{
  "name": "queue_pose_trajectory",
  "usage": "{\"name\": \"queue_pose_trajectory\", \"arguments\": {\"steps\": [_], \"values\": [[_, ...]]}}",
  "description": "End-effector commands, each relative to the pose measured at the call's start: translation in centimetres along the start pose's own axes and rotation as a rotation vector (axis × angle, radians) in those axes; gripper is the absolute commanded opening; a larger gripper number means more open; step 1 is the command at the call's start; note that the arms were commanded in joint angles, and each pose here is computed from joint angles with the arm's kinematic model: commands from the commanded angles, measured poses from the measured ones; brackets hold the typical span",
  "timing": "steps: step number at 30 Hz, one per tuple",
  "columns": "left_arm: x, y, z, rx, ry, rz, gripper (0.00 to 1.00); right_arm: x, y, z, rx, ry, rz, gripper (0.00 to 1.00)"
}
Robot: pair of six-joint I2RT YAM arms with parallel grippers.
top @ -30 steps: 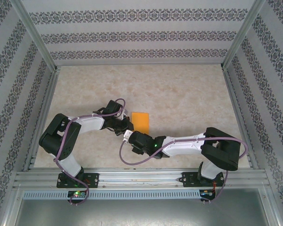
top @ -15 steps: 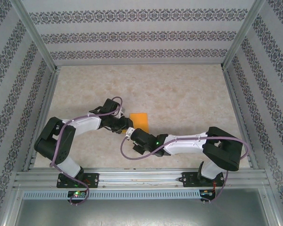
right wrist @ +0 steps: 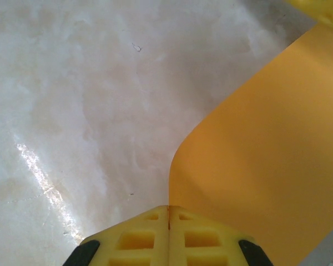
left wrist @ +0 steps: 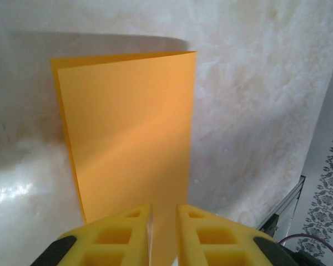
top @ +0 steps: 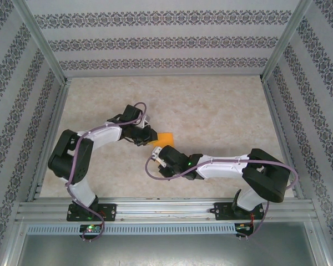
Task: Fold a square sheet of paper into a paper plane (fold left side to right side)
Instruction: Third fold the triangle at the center of the table.
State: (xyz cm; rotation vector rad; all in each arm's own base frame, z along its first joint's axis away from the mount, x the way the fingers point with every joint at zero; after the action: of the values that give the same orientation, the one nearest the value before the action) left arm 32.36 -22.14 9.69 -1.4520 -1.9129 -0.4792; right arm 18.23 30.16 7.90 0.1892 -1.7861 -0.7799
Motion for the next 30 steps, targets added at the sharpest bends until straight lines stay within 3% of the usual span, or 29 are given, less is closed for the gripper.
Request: {"name": "queue_pose_trajectory", "arguments": {"steps": [1,11,30], "values": [[-1.4,-0.2,-0.5,-0.04,0.0,0.063,0.17,0.4,-0.2,0.1,-0.032,0.026,-0.004,0.0],[-4.4,0.7,1.8,-0.042,0.089,0.103,0.1,0.3,-0.5,0.0,-0.085,0.075,0.006,0.0],[-5.5,0.3,4.7,-0.074,0.199,0.12,0.03,-0.3,-1.4,-2.7,-0.392,0.266,0.016,0.0]]}}
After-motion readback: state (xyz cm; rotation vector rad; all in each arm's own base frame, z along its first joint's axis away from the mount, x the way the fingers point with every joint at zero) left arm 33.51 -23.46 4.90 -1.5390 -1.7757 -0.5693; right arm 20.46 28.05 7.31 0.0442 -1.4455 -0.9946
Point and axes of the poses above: each hand's point on the last joint's axis, 136 mm out from that joint toward the fingers, its own x axis back along the fingers, its own z axis along the line the jaws close on, y = z × x, the point moved 4 cm from there along x, back along the fingers, and after that the axes turned 13 degrees about x, right-handed, at the moved point
